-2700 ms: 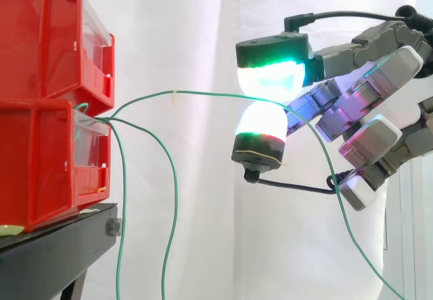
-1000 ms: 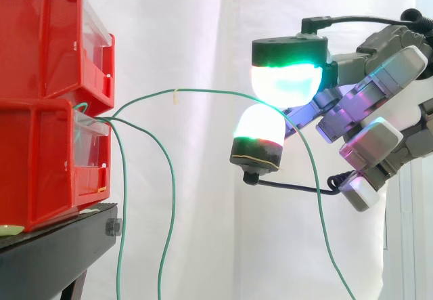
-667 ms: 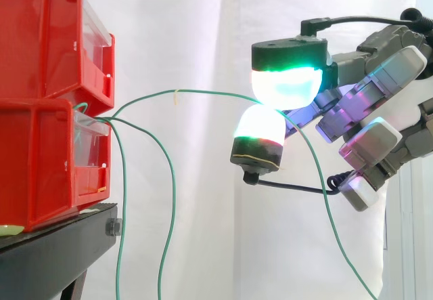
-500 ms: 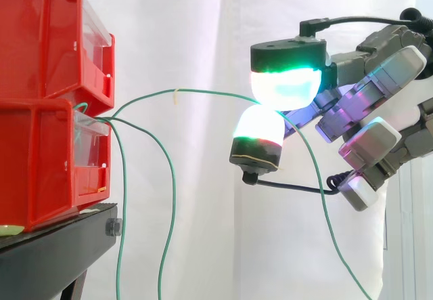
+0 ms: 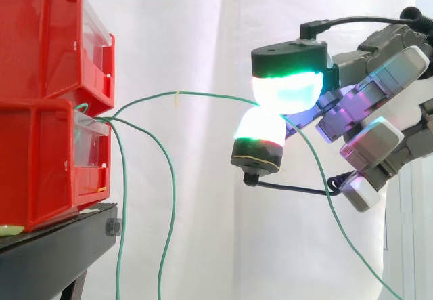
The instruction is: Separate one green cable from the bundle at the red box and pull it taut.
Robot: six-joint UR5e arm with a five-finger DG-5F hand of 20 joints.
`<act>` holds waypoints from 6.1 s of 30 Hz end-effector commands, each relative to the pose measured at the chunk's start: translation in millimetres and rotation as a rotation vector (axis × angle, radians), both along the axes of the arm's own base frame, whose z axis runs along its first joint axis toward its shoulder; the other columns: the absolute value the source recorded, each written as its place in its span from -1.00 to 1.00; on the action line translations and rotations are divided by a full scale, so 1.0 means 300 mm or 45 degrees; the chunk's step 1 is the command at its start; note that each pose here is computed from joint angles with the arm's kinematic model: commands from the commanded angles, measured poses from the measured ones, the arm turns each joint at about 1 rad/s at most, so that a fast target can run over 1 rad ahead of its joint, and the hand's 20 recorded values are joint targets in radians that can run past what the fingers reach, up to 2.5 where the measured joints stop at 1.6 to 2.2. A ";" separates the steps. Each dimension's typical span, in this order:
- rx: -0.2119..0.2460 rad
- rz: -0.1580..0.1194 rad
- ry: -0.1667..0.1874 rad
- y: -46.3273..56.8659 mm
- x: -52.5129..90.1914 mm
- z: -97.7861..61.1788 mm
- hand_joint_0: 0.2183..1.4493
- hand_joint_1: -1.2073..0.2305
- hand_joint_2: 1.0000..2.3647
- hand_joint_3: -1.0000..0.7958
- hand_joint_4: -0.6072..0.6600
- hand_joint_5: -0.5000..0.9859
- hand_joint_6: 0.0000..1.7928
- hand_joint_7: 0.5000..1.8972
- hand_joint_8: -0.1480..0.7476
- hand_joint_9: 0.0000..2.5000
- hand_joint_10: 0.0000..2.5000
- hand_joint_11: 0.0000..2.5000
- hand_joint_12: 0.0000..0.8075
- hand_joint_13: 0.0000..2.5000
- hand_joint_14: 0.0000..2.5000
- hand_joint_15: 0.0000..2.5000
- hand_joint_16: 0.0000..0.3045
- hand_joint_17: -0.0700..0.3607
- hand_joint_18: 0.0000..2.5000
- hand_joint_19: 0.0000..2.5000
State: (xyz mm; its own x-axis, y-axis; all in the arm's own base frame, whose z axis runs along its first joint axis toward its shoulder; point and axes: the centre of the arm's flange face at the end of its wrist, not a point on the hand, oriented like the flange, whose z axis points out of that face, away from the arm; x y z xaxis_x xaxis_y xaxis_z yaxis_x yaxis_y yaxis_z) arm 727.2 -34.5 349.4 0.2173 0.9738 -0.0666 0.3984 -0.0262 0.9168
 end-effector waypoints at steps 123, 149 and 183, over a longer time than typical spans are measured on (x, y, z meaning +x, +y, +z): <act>0.049 0.117 0.104 -0.013 -0.356 0.054 -0.17 -0.49 -0.97 -0.11 -0.02 -0.14 -0.44 0.34 -0.27 0.58 -0.98 -0.46 -0.16 0.20 -0.98 -0.45 -0.80 -0.36 -0.13 -0.50; 0.087 0.122 -0.147 0.001 -0.272 0.085 -0.17 -0.49 -0.97 -0.11 -0.02 -0.14 -0.43 0.33 -0.29 0.58 -0.98 -0.45 -0.17 0.20 -0.98 -0.46 -0.80 -0.36 -0.13 -0.50; 0.088 0.122 -0.153 0.001 -0.270 0.086 -0.17 -0.49 -0.98 -0.11 -0.02 -0.14 -0.43 0.33 -0.28 0.59 -0.98 -0.46 -0.17 0.20 -0.98 -0.45 -0.80 -0.36 -0.14 -0.50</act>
State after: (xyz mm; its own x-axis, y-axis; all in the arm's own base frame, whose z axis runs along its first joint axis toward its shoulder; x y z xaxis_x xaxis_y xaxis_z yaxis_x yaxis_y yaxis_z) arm 646.2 -34.0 375.2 0.1254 0.9919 0.0222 0.2900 -0.0581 0.9553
